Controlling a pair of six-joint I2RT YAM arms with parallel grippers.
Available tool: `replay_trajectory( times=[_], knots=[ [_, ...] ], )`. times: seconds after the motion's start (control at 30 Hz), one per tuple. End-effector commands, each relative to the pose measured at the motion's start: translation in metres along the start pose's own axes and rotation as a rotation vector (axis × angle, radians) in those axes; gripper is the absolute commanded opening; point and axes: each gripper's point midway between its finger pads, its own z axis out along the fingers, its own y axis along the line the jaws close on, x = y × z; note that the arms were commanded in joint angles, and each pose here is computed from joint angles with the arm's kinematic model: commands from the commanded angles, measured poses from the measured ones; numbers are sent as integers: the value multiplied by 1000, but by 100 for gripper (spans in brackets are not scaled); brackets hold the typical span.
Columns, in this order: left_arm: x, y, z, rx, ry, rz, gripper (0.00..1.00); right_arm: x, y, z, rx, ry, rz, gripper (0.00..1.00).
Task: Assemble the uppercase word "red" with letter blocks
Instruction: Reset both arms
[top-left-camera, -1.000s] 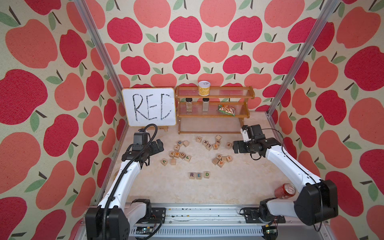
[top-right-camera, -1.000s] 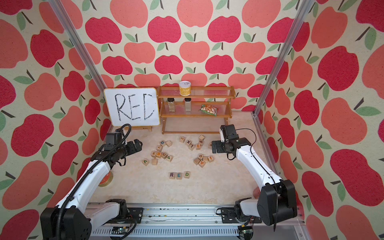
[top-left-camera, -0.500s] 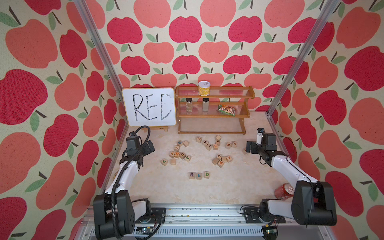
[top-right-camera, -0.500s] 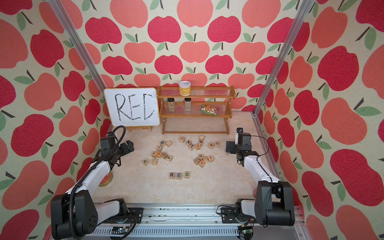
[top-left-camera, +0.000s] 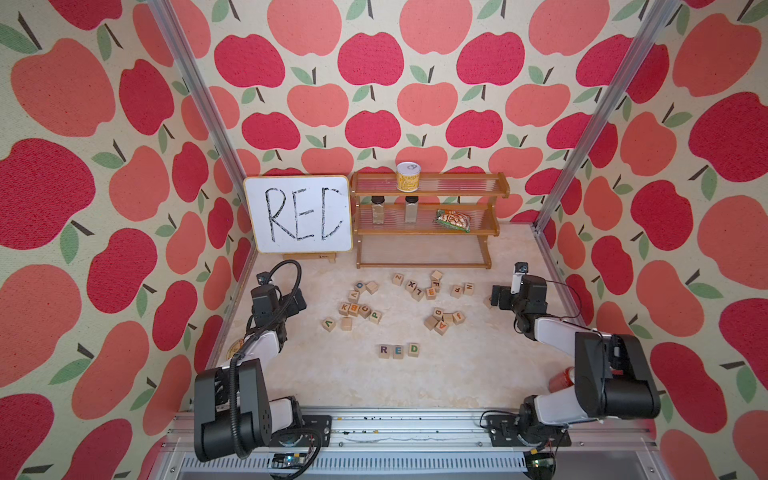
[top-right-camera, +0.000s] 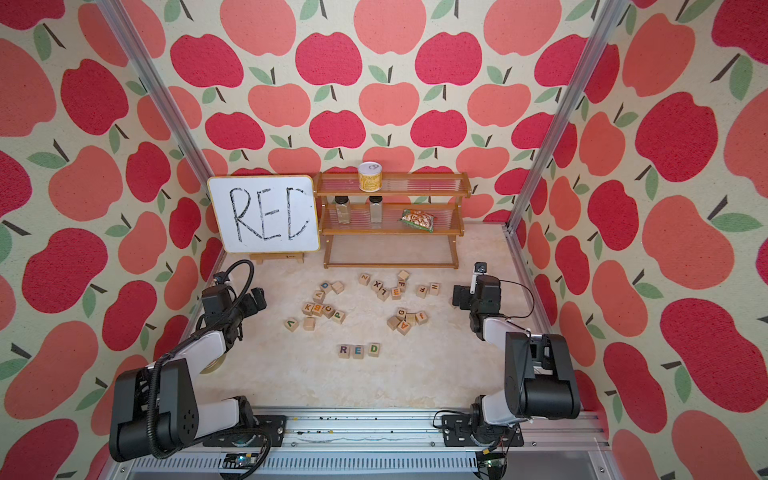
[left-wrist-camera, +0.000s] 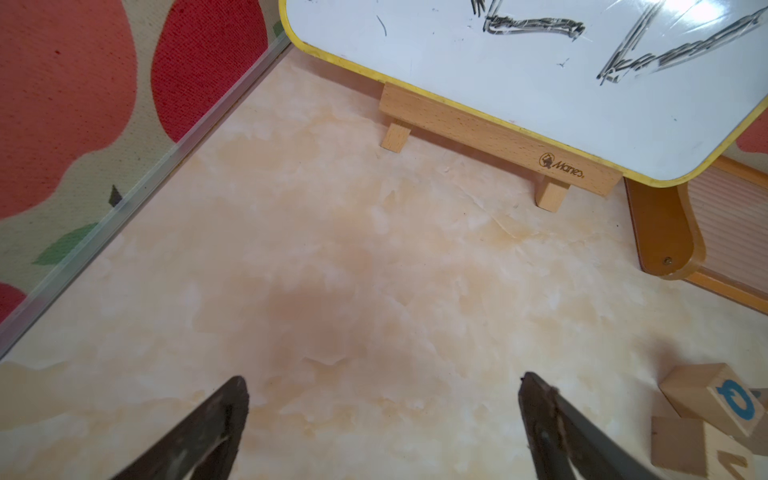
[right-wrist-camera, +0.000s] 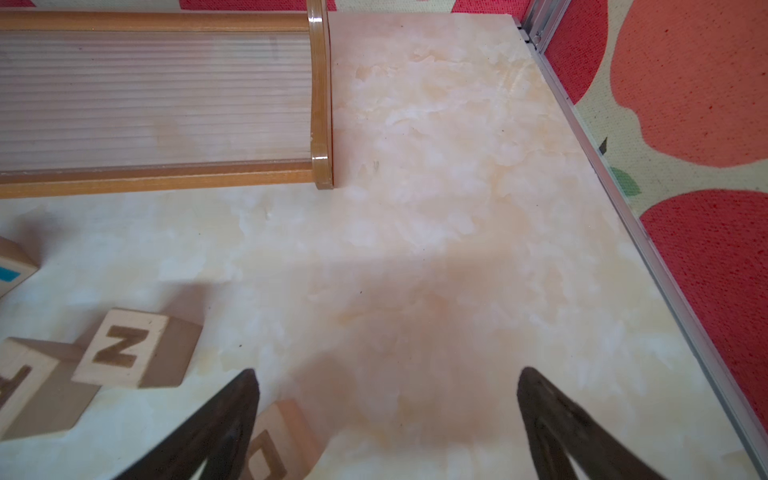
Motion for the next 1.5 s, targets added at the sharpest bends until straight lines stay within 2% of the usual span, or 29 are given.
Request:
replay_trajectory(
  times=[0.0, 0.17, 0.3, 0.43, 0.57, 1.47],
  knots=[
    [-18, -5, 9, 45, -102, 28, 99, -18, -4, 1, 22, -108, -15, 99],
    [-19, -13, 22, 94, -130, 41, 99, -12, 4, -3, -4, -173, -38, 99],
    [-12, -32, 22, 146, -126, 126, 99, -7, 12, -4, -26, -255, -69, 99],
    [4, -51, 32, 152, -141, 238, 99, -6, 12, -3, -22, -211, -69, 99],
    [3, -47, 33, 119, -135, 229, 99, -5, 12, -3, -19, -204, -67, 99],
    [4, -47, 33, 117, -135, 232, 99, -6, 12, -3, -21, -207, -67, 99]
  ],
)
